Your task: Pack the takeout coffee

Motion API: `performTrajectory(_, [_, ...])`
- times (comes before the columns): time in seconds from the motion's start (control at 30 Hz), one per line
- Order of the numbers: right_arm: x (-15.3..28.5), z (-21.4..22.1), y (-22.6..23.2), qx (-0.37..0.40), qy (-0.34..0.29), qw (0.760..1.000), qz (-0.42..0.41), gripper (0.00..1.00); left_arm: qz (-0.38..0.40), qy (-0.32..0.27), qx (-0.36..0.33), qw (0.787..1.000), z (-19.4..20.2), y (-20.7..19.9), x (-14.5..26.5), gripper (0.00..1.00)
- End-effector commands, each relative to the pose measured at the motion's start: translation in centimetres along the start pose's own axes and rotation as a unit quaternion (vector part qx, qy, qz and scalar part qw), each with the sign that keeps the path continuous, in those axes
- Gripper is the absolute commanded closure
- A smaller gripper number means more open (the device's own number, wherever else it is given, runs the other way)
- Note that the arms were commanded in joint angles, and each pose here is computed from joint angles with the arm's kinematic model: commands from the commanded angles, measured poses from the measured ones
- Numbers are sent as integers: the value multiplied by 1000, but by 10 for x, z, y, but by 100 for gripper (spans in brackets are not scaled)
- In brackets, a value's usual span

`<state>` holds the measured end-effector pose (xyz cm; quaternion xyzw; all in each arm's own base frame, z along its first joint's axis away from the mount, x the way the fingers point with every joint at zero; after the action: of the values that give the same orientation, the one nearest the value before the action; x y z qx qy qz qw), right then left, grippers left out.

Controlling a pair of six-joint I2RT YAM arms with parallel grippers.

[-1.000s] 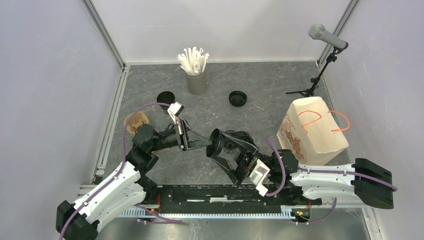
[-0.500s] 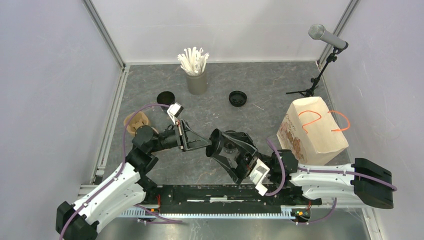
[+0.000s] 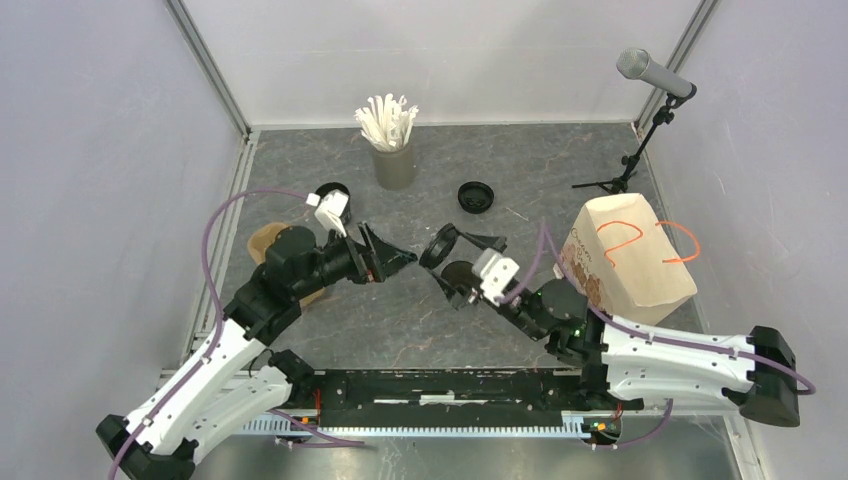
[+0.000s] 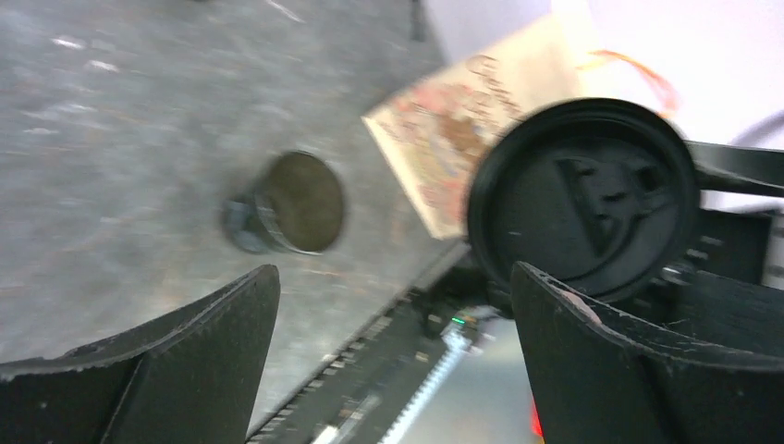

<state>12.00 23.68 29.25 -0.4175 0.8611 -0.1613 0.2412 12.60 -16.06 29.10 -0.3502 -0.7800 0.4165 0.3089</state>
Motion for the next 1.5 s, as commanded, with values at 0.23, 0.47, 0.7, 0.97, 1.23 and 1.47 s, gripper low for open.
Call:
performTrajectory(0.23, [20,37,-12,-53,355,933,7,18,-229,-40,-199,952,-14,50,30,0])
performTrajectory(0.47, [6,55,-26,-73,463,883,-38,21,-222,-37,-236,945,-2,60,51,0])
performTrajectory(0.7, [-18,74,-20,-84,528,838,-110,22,-194,-72,-246,947,-2,54,64,0])
performTrajectory(0.97, [-34,80,-19,-59,570,808,-137,20,-171,-95,-252,948,-1,49,72,0])
performTrajectory(1.23, [-32,85,-18,-43,602,781,-161,15,-168,-86,-254,949,0,49,71,0])
performTrajectory(1.47, [-32,90,-14,-38,610,772,-173,15,-168,-87,-253,949,0,49,71,0])
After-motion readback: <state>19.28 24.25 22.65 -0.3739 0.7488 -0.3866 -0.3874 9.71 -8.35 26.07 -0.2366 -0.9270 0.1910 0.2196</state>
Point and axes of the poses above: each gripper's point midway between its finger pads, its own x axis back along the fingers, its own y axis along the line the jaws close on, z = x × y, the point moved 9 cm from there along x, back along the fingers, and after that the axes turned 9 degrees about x, right-handed, at the moved point
